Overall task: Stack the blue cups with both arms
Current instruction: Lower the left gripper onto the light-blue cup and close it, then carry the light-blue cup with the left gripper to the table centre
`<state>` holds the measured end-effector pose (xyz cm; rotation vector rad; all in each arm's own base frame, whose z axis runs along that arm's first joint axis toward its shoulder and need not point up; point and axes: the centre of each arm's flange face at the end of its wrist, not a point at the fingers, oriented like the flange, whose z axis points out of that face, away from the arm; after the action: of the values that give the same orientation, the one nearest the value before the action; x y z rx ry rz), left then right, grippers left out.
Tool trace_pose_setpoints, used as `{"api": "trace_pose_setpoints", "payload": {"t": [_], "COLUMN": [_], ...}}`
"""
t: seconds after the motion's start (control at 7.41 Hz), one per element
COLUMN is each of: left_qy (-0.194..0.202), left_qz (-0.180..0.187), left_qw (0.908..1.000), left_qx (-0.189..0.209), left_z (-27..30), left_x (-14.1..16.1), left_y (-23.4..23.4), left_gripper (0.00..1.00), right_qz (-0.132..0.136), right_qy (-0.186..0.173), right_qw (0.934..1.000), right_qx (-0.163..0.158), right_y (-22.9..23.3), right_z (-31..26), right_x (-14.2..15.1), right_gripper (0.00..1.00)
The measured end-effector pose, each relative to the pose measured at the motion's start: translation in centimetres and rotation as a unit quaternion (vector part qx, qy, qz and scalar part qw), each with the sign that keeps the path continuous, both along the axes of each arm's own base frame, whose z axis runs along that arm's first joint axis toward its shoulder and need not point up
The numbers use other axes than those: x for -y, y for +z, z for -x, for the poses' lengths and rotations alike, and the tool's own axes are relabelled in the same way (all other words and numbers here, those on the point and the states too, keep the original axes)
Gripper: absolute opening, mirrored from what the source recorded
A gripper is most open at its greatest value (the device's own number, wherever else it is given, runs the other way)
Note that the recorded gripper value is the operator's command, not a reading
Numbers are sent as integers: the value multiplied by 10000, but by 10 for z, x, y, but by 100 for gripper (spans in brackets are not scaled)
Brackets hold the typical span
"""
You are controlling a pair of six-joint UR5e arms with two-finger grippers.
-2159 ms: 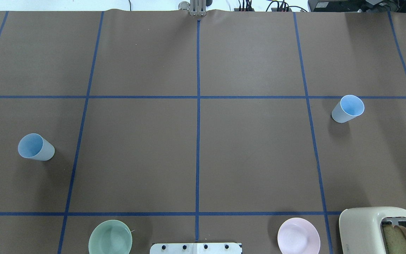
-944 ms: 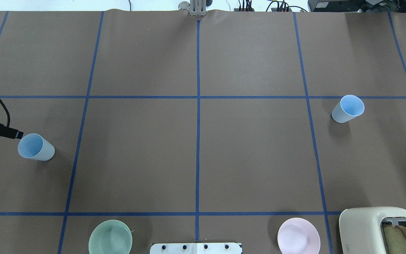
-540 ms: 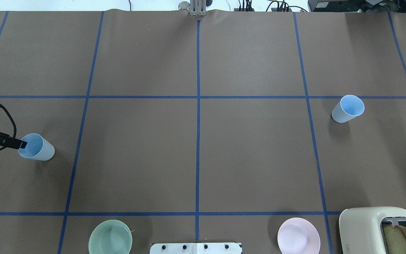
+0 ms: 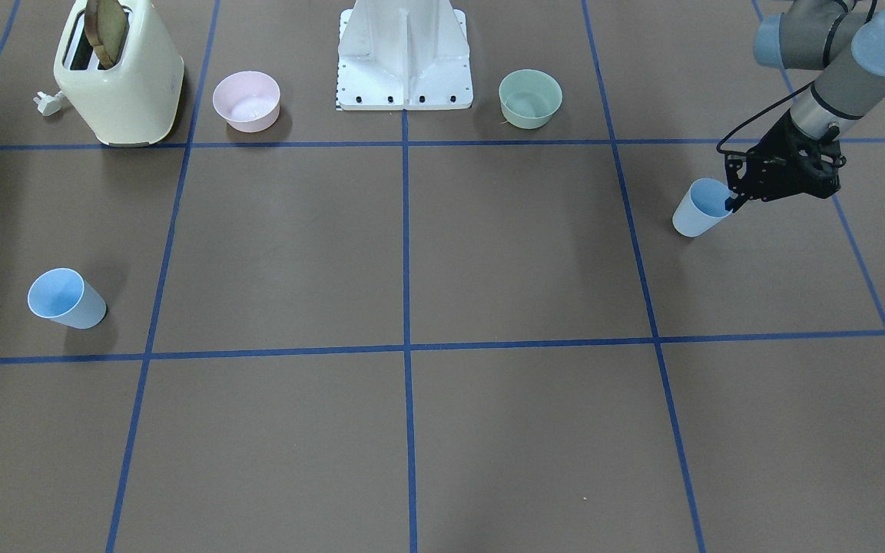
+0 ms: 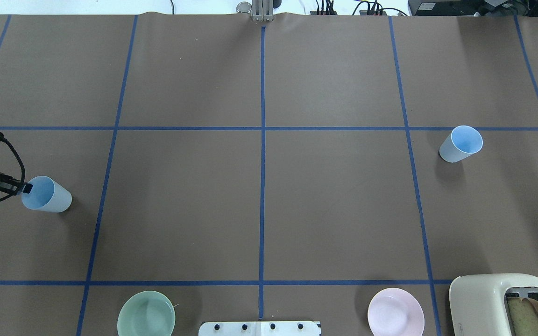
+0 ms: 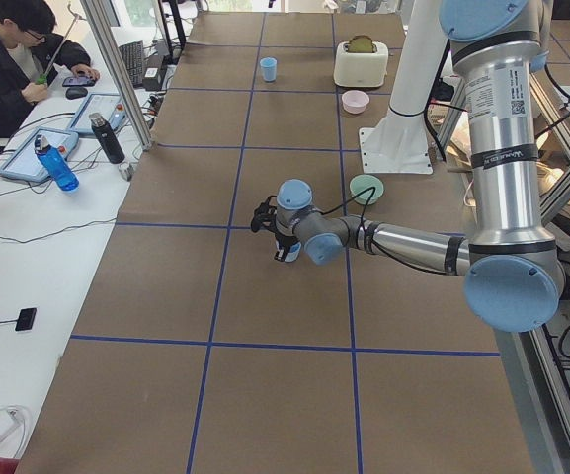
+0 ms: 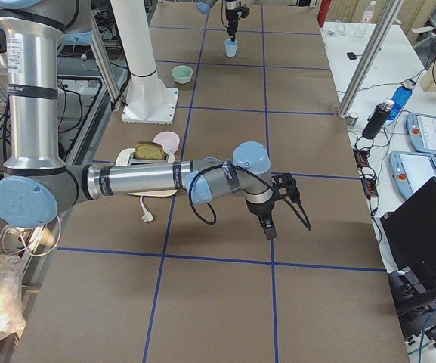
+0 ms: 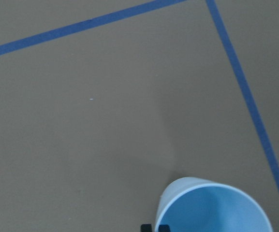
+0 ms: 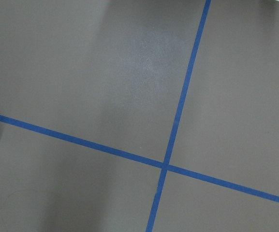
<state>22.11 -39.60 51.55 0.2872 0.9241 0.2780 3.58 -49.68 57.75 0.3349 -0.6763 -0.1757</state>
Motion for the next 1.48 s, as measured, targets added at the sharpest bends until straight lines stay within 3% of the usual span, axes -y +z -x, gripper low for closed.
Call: {"api": "trace_pose_setpoints", "payload": {"t": [0.27, 0.4, 0.81, 1.21, 1.48], "left_qy": [3, -42, -336, -599, -543], "left_qz": [36, 133, 666, 1113, 1093], "left_qw": [9999, 9998, 9972, 9915, 9920], "left_qx": [-132, -132, 73, 307, 334], "left_z": [-10, -27, -102, -251, -320], "left_x": [13, 35, 107, 94, 67], "left_y": [-39, -72, -223, -326, -350], "left_gripper": [0, 0, 0, 0, 0], "right_qz": [5, 11, 34, 74, 99], "right_qy": [-10, -13, -18, 3, 28], "right_qw": [10000, 10000, 10000, 10000, 9999], "right_qx": [5, 6, 13, 38, 53], "right_y": [0, 0, 1, 1, 0], "right_z": [1, 2, 4, 6, 7], "right_x": [0, 0, 0, 0, 1], "right_gripper": [100, 100, 100, 100, 100]}}
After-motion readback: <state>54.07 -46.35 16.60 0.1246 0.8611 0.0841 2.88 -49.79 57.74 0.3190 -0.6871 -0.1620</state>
